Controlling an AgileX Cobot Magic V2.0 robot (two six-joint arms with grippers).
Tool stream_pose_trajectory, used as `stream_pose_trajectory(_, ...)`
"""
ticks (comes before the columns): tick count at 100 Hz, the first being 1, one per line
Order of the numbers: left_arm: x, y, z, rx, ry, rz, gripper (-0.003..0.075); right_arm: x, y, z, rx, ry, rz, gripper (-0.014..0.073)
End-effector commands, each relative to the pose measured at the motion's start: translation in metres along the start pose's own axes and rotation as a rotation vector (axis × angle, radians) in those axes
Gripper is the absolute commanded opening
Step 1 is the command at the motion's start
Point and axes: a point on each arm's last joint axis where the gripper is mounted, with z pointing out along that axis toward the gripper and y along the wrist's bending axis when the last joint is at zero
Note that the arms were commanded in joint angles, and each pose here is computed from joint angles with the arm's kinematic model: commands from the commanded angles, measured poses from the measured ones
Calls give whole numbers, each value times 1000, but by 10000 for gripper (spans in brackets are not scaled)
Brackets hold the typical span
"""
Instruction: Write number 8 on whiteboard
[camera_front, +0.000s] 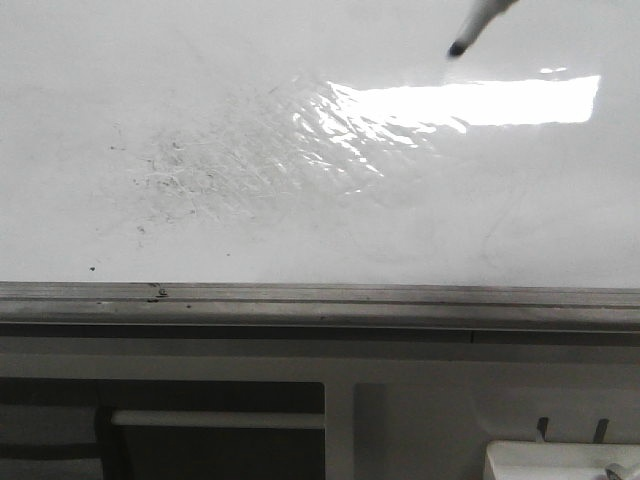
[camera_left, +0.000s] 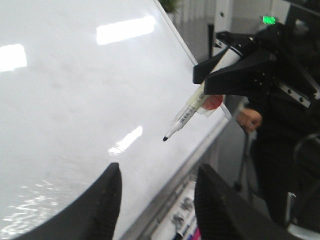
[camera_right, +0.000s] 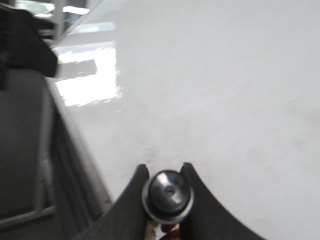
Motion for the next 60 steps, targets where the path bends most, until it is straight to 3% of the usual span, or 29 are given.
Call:
stream_pose_trajectory(1,-8,4,-19,-106,-117,-27,214,-12,-21,-6,216,-65,-21,-62)
stream_pose_trajectory(22,17,0,-40,-133,-157,-21,-23,-2,-20,13,212,9,-36,-64)
stream_pose_trajectory(45,25,-1,-41,-121,-153,-61,-20,2,-37,22,404,30,-91,-64)
stream_pose_trajectory(60,25,-2,-41,-108,-149,-60,-20,3,-36,24,397,38,-101,-64)
